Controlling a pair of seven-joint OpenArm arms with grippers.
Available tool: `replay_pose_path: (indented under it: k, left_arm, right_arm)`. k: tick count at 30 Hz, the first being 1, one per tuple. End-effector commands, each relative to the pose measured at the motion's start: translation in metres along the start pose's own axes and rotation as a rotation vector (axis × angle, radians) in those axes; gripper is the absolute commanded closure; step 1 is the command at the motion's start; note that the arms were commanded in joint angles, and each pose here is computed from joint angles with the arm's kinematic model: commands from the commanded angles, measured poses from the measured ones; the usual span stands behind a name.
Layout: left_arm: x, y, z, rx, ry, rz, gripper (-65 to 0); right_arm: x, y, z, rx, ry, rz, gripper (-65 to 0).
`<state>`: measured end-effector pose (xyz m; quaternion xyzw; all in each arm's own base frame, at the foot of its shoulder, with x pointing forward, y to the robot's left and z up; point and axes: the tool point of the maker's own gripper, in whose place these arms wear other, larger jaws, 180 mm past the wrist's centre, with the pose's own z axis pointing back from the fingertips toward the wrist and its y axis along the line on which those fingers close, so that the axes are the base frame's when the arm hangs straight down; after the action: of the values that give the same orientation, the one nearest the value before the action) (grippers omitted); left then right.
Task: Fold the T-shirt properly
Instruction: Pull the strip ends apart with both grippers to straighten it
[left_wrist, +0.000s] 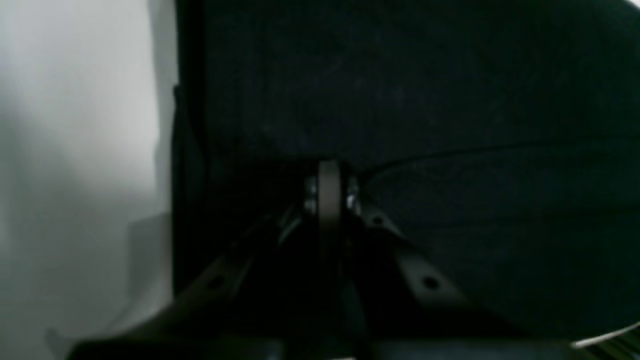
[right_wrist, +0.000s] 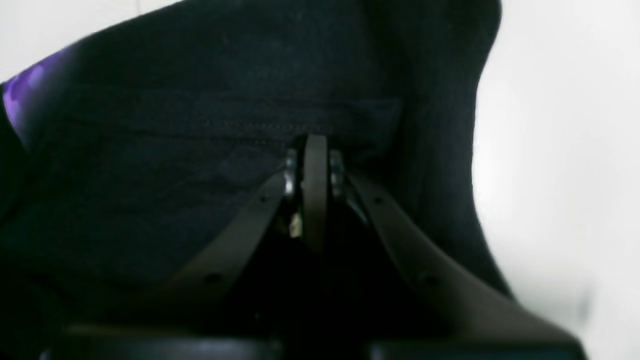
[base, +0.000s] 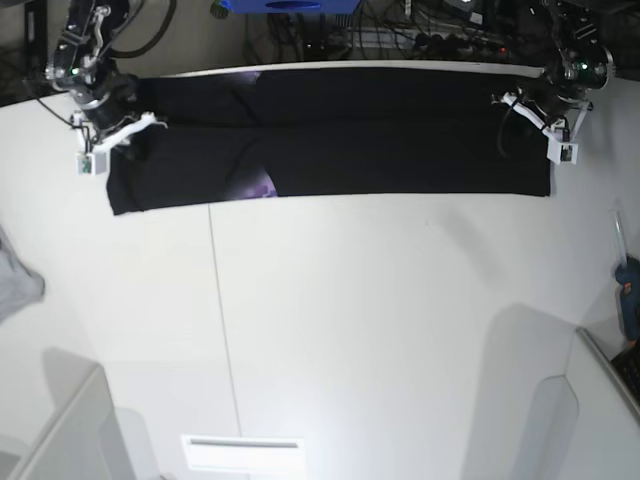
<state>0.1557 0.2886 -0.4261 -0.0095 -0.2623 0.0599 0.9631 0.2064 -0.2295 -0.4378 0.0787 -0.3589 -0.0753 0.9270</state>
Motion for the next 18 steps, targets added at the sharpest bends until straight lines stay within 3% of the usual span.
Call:
replay_pose_path:
  k: [1, 18]
  left_arm:
    - [-0.005, 0.012, 0.001, 0.052, 0.040, -0.021, 0.0]
    - [0.056, 0.023, -0.025, 0.049, -0.049, 0.020, 0.0]
  right_arm:
    - [0.003, -0.007, 0.000, -0.024, 0.002, 0.013, 0.0]
    - [0.054, -0.002, -0.050, 0.001, -0.060, -0.070, 0.0]
